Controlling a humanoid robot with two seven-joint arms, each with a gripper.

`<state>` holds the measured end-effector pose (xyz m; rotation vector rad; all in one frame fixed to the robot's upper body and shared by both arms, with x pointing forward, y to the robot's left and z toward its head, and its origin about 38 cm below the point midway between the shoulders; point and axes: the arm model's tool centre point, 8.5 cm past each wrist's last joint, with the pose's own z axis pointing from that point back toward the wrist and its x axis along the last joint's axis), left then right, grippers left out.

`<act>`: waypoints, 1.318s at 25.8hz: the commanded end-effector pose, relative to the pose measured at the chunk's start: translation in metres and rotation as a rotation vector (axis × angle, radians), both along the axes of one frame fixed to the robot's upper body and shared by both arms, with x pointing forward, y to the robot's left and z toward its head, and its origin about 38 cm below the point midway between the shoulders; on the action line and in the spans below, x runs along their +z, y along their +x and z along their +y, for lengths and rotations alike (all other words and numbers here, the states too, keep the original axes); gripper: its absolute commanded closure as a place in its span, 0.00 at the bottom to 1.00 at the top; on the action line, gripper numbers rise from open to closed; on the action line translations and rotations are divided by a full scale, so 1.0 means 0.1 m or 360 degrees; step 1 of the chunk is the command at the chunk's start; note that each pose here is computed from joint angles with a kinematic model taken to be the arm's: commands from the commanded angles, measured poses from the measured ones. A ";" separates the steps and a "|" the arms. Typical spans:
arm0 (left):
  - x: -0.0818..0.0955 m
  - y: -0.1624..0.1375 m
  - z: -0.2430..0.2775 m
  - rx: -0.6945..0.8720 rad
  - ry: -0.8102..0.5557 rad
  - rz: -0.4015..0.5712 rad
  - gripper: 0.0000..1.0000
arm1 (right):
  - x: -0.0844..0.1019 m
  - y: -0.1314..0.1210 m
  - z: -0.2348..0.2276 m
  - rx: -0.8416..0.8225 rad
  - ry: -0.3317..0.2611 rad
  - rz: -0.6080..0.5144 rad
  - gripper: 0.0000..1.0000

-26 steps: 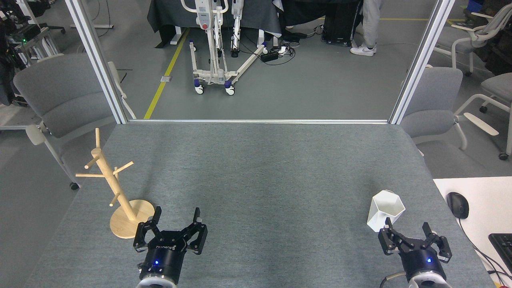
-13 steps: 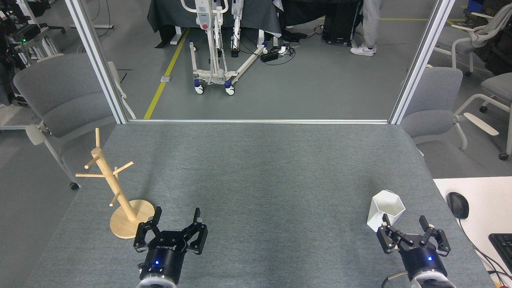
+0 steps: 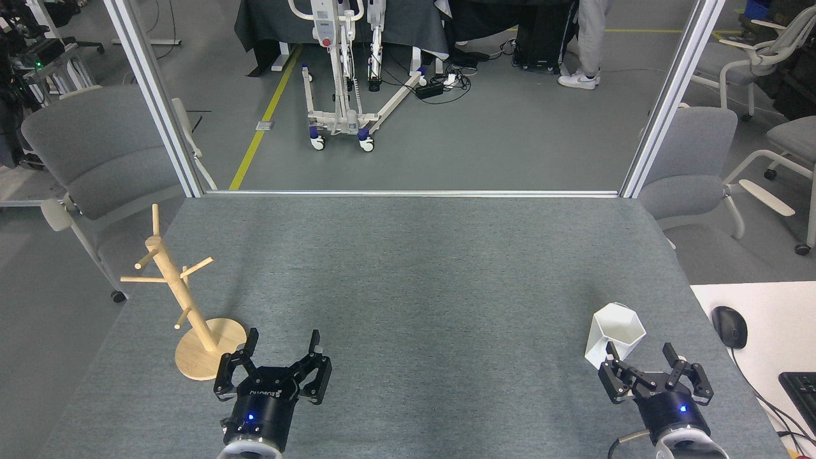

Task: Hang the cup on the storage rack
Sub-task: 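Lower the right gripper around the white cup's rim, then close the right gripper on the white cup rim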

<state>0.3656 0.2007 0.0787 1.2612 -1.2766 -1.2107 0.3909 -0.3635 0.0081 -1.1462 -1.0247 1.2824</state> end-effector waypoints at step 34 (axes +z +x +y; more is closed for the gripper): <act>-0.04 0.05 -0.01 -0.0001 -0.0001 0.0020 0.00 | -0.10 0.12 0.15 0.0039 0.0032 0.0055 0.00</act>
